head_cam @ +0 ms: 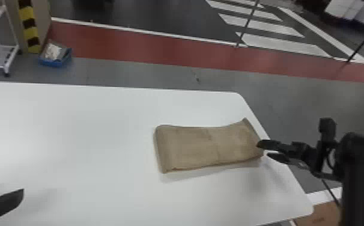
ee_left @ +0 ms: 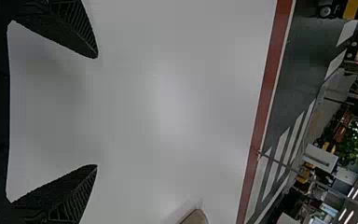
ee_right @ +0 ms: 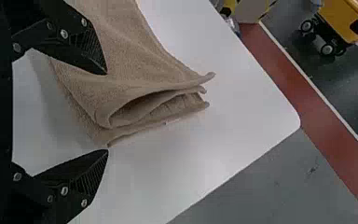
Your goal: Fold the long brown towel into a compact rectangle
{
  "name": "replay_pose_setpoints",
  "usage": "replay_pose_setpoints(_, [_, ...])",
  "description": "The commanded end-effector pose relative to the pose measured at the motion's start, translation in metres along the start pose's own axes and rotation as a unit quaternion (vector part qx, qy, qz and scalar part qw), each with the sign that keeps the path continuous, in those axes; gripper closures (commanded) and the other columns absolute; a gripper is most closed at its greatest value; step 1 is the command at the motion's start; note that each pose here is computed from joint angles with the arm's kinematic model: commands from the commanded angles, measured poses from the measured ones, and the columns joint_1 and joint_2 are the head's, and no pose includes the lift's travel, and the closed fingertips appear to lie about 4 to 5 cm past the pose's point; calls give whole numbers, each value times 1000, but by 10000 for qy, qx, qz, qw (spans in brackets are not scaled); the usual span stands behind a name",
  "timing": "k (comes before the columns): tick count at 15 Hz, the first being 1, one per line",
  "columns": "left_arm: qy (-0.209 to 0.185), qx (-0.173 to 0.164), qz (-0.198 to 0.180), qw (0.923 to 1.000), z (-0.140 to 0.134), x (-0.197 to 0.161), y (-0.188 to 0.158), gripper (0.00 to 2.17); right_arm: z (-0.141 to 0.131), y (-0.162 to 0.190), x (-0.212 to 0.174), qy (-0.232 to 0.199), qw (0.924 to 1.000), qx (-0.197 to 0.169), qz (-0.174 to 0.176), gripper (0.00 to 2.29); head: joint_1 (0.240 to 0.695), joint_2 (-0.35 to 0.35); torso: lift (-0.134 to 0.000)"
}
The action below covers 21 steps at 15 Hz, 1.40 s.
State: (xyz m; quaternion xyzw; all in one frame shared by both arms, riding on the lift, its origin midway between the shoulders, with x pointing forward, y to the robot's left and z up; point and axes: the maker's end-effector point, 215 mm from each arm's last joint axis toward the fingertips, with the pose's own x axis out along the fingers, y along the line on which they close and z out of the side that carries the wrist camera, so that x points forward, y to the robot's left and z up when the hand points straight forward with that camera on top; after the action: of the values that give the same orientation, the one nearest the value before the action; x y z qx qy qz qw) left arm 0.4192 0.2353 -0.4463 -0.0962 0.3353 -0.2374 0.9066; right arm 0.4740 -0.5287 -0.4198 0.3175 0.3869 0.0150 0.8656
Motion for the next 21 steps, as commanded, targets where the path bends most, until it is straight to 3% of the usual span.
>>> replay_pose_setpoints(1, [-5, -8, 15, 10000, 0, -1, 1, 36, 3, 43, -9, -41, 9952, 562, 805, 1396, 695, -350, -120])
replay_pose_setpoints(2, [-5, -8, 15, 10000, 0, -1, 1, 36, 3, 64, -15, 16, 9883, 950, 1193, 1652, 695, -349, -120])
replay_pose_setpoints(3, [-7, -11, 22, 10000, 0, -1, 2, 36, 16, 76, -21, -112, 9845, 1024, 1421, 1690, 695, -333, -120])
replay_pose_setpoints(6, [-2, -23, 33, 10000, -1, -2, 4, 36, 20, 81, -20, -137, 9831, 1048, 1495, 1693, 695, -297, -120])
replay_pose_setpoints(8, [1, -32, 33, 10000, -2, -2, 5, 36, 10, 76, -12, -59, 9846, 1100, 1359, 1693, 695, -292, -120])
replay_pose_setpoints(9, [1, -29, 30, 10000, -2, -1, 6, 36, 7, 69, -7, -48, 9873, 1046, 1198, 1855, 695, -291, -120])
replay_pose_setpoints(11, [10, -42, 17, 10000, -4, -1, 5, 36, 13, 33, 7, -223, 9952, 731, 619, 1949, 695, -291, -120])
replay_pose_setpoints(16, [-5, -43, 26, 10000, -6, -2, 7, 36, 10, -10, 13, -280, 9979, 591, -2, 2037, 695, -336, -120])
replay_pose_setpoints(21, [7, -54, 10, 10000, -8, -3, 5, 39, 5, -17, 9, -316, 9968, 729, 21, 2037, 695, -350, -120])
